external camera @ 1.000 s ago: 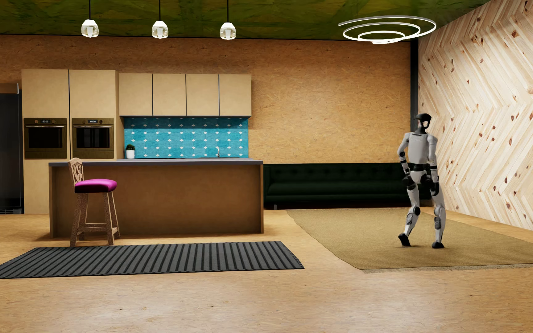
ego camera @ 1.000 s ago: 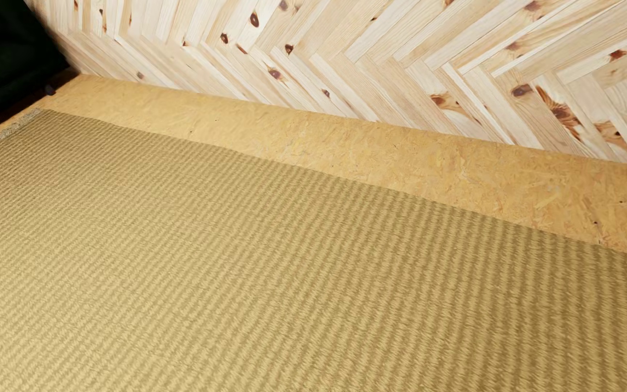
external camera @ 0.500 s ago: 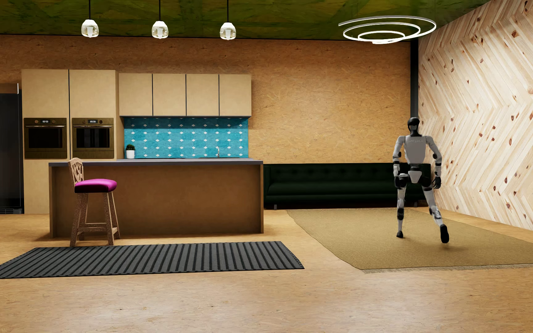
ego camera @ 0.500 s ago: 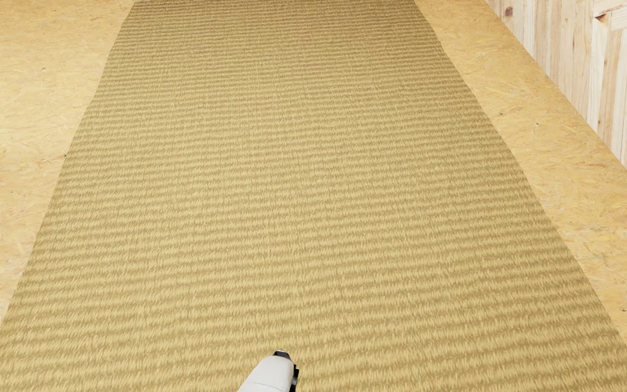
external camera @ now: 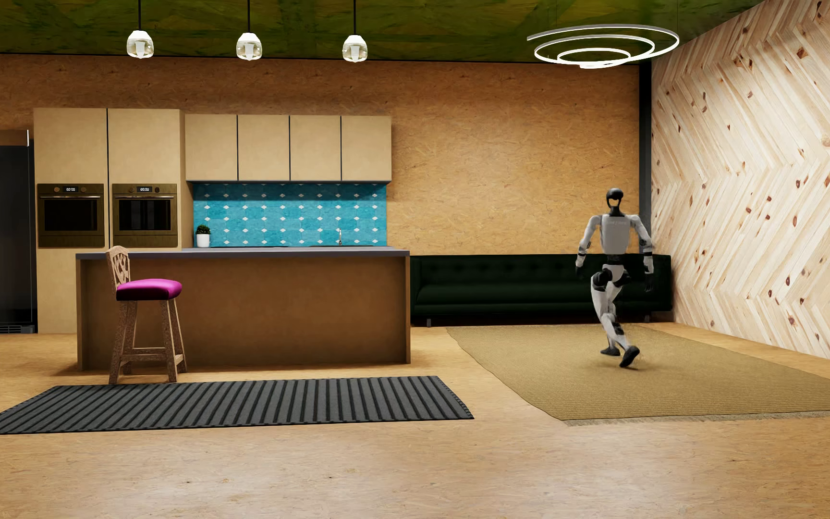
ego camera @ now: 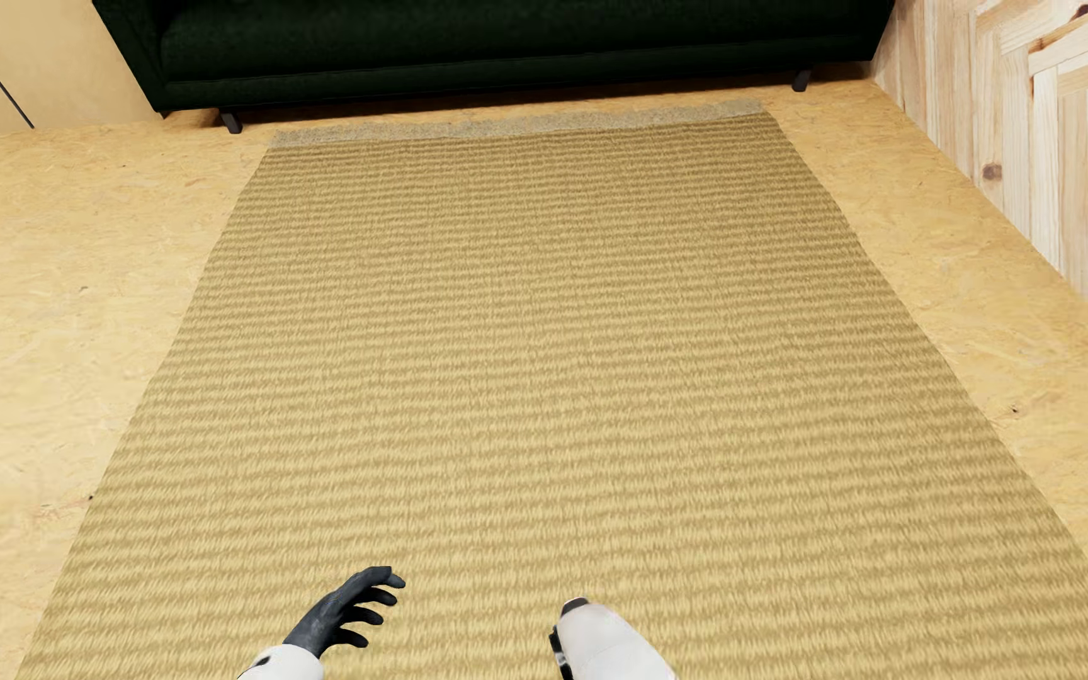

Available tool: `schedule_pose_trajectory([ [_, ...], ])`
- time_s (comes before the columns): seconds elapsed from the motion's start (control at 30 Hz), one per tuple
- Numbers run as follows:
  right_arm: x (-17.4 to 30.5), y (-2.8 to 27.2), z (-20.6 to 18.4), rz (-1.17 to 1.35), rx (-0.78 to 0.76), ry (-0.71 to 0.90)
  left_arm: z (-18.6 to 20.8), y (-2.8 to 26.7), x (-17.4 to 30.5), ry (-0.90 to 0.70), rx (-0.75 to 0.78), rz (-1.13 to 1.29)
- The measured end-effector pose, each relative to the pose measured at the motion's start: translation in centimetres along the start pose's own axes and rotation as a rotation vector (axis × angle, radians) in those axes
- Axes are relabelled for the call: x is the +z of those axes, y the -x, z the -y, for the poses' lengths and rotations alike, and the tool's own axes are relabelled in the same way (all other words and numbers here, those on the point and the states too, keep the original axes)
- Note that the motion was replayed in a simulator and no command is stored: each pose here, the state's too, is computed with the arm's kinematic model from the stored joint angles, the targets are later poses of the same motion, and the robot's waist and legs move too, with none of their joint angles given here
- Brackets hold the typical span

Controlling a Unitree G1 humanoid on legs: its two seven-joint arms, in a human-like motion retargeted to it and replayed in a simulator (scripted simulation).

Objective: Walk to the sofa

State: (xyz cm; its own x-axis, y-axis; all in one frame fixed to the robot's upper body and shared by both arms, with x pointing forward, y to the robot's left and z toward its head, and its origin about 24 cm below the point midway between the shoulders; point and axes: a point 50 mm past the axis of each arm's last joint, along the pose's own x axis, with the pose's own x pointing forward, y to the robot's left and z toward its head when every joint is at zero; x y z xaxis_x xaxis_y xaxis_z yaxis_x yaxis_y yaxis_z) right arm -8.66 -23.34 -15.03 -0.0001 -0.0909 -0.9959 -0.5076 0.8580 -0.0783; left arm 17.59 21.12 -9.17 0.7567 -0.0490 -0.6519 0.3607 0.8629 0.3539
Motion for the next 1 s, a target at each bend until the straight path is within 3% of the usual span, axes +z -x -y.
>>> schedule_pose_trajectory([
  [0.13, 5.9, -0.6, 1.4, 0.186, -0.043, -0.052, 4.9, 2.2, -6.3, -0.078, -0.182, -0.242],
  [0.2, 11.4, 0.2, 2.9, 0.385, -0.084, -0.077, 6.5, 5.4, -10.2, -0.043, -0.216, -0.377],
  [0.23, 13.7, 0.9, 4.4, 0.475, -0.127, -0.098, 8.7, 7.3, -13.1, -0.093, -0.307, -0.520],
  [0.37, 21.7, 5.7, 9.3, 0.815, -0.264, -0.096, 12.1, 14.4, -17.6, -0.168, -0.496, -0.701],
  [0.43, 22.7, 6.8, 10.9, 0.865, -0.314, -0.115, 13.2, 16.6, -18.6, -0.176, -0.551, -0.752],
  [0.53, 19.5, 3.7, 9.3, 0.695, -0.261, -0.186, 13.6, 17.8, -19.3, -0.218, -0.599, -0.789],
  [0.57, 17.3, 1.9, 7.6, 0.584, -0.211, -0.188, 13.2, 17.1, -19.1, -0.221, -0.582, -0.776],
  [0.67, 11.9, -0.8, 4.0, 0.326, -0.105, -0.083, 11.7, 11.2, -15.4, -0.178, -0.472, -0.592],
  [0.83, 2.2, -0.6, 0.0, 0.051, -0.011, -0.058, 4.5, 1.9, -5.0, -0.092, -0.177, -0.183],
  [0.93, 0.6, -0.3, -0.6, 0.005, 0.004, -0.050, -0.9, -0.6, 0.8, -0.029, 0.011, 0.016],
  [1.0, 0.0, -0.3, -0.7, -0.023, -0.007, -0.103, -1.3, -0.6, 1.4, -0.014, 0.032, 0.038],
])
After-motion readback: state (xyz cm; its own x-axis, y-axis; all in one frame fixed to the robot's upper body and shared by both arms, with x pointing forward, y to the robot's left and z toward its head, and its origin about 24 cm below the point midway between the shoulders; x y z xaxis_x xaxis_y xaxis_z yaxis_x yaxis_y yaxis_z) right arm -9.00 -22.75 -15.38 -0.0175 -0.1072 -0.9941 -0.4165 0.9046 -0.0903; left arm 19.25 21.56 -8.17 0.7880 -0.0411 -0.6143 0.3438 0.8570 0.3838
